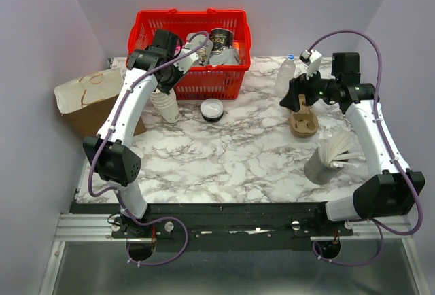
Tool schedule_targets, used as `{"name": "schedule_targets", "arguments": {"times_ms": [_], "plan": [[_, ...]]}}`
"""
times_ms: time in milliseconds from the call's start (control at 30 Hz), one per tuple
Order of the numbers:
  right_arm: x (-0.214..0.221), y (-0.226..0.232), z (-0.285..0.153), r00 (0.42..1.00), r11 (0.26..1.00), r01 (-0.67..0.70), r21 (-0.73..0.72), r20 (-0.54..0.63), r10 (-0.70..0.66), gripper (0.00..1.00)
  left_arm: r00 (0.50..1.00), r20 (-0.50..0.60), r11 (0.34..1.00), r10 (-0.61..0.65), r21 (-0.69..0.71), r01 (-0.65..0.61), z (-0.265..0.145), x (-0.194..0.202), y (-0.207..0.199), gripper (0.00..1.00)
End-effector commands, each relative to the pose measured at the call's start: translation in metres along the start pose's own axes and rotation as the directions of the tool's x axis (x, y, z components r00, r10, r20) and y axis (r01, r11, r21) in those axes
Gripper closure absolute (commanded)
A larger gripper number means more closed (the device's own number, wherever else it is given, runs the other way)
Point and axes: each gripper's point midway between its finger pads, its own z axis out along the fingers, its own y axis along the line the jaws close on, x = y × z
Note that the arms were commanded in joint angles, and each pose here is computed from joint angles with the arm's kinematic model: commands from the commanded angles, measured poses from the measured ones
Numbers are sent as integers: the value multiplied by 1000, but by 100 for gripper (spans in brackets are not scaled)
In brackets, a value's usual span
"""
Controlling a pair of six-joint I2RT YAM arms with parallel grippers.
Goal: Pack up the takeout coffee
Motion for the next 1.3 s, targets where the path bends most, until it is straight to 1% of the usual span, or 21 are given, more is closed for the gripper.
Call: {"name": "schedule_targets", "arguments": {"times_ms": [0, 33, 100, 133, 200, 233, 300, 333, 400, 433, 467, 500, 533, 600, 667, 733, 800, 867, 900, 1067, 1267], "plan": [[-3, 4, -1, 1000, 1000, 7, -13, 20, -6, 0, 997, -59, 990, 49, -125, -57, -6, 12, 23, 100], [-2, 4, 0, 1000, 1000, 3, -14, 17, -2, 0, 996, -57, 991, 66, -112, -72, -16, 9, 20, 100], [-4, 5, 1, 1000, 1000, 2, -20, 23, -2, 0, 1000, 20, 993, 2, -119, 0, -21, -2, 25, 100], [-3, 5, 2, 1000, 1000, -2, -25, 22, 3, 0, 999, -18, 993, 32, -115, -34, -8, 14, 26, 100], [-6, 6, 3, 1000, 999, -11, -36, 25, 12, 0, 999, -26, 997, 38, -69, -39, -19, 4, 14, 100], [-8, 6, 3, 999, 999, -16, -37, 27, 17, 0, 1000, 15, 996, -21, -91, 22, -18, 1, 26, 100], [-11, 6, 4, 999, 999, -18, -41, 39, 20, 0, 999, -19, 993, 48, -110, -50, -18, 10, 25, 100], [-12, 7, 5, 999, 999, -21, -45, 34, 23, 0, 999, 9, 992, 47, -118, -45, -36, -3, 25, 100], [-14, 7, 7, 999, 998, -30, -50, 43, 32, 0, 998, 59, 987, -6, -159, 15, -25, 5, 43, 100], [-15, 8, 8, 998, 998, -34, -52, 45, 37, 0, 998, -42, 984, 36, -172, -43, -19, 27, 40, 100], [-15, 10, 10, 998, 998, -36, -57, 43, 38, 0, 996, -54, 987, 67, -146, -74, -19, 17, 29, 100], [-17, 11, 11, 998, 998, -43, -52, 40, 45, 0, 1000, 2, 991, -24, -130, 24, -28, 8, 29, 100], [-18, 10, 14, 997, 998, -56, -34, 44, 57, 1, 998, 46, 991, -43, -127, 49, -18, 5, 32, 100], [-31, 9, 20, 990, 993, -117, 30, 86, 114, 1, 1000, -22, 985, 13, -172, -17, -11, 20, 31, 100], [-52, 27, 32, 990, 994, -104, 27, 103, 100, 1, 997, -12, 991, -70, -117, 68, -14, 11, 24, 100], [-63, 40, 53, 980, 985, -175, 3, 100, 174, 1, 990, 23, 984, -137, -109, 139, -17, 3, 26, 100], [-90, 61, 70, 965, 973, -230, -26, 123, 232, 1, 989, 29, 981, -142, -129, 145, -16, 4, 29, 100], [-87, 79, 107, 958, 958, -276, -71, 60, 281, 1, 985, 30, 977, -169, -128, 171, -13, 5, 33, 100], [-111, 90, 110, 956, 957, -268, -108, 94, 278, 1, 986, 30, 979, -166, -116, 169, -13, 5, 32, 100], [-124, 147, 182, 941, 920, -322, -223, 31, 336, 0, 989, 21, 984, -149, -92, 150, -19, 5, 33, 100], [-152, 197, 217, 913, 854, -367, -369, 32, 407, 0, 974, 27, 974, -225, -13, 226, -24, 5, 16, 100]]}}
